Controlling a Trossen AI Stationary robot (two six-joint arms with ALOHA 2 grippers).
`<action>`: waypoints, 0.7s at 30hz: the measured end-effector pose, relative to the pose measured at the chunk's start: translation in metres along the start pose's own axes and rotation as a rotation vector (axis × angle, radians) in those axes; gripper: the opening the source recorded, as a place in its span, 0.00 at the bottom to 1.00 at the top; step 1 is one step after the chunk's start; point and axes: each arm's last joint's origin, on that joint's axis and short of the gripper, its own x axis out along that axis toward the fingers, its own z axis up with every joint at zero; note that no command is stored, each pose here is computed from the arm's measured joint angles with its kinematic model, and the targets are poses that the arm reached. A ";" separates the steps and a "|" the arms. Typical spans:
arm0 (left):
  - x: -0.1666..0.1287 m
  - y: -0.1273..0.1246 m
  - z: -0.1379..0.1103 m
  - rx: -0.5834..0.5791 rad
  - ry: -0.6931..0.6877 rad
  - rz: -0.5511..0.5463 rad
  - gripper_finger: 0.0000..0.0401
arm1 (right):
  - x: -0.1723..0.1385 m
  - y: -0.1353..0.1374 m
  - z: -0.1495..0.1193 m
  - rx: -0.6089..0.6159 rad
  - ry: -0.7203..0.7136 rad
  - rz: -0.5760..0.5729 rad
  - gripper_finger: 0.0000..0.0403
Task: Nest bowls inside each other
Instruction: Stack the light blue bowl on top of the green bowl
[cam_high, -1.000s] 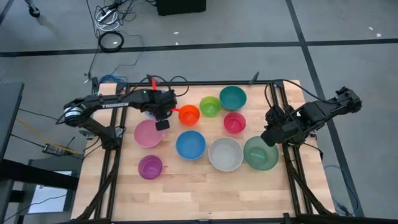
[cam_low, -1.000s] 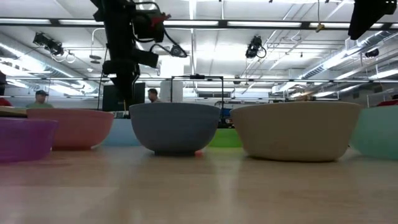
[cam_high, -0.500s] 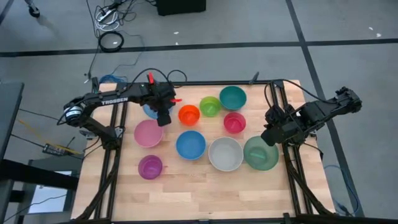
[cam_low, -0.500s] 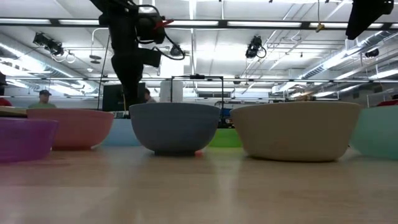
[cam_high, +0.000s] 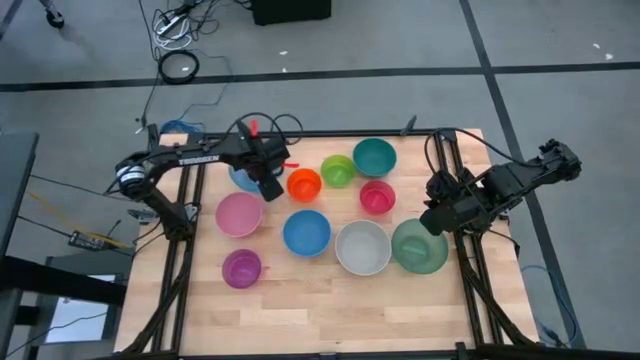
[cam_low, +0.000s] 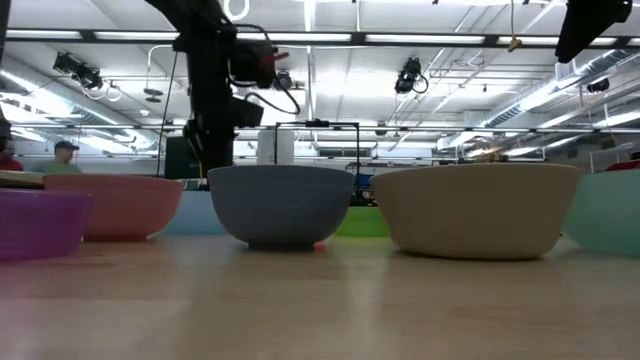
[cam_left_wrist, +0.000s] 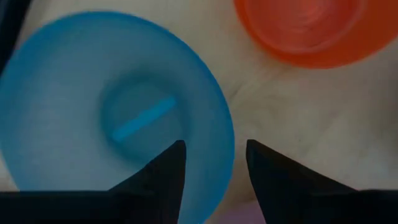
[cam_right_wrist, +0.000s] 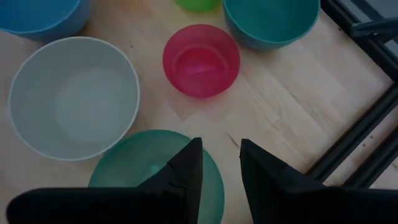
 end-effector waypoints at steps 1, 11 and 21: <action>0.003 0.000 0.001 -0.001 0.010 0.005 0.44 | 0.000 0.000 0.000 0.002 0.000 0.002 0.24; 0.028 -0.004 0.005 -0.048 0.089 0.048 0.44 | -0.001 0.005 -0.004 0.014 0.003 0.013 0.24; 0.060 -0.010 0.010 0.033 0.165 0.074 0.34 | 0.005 0.014 -0.003 -0.006 0.017 -0.018 0.24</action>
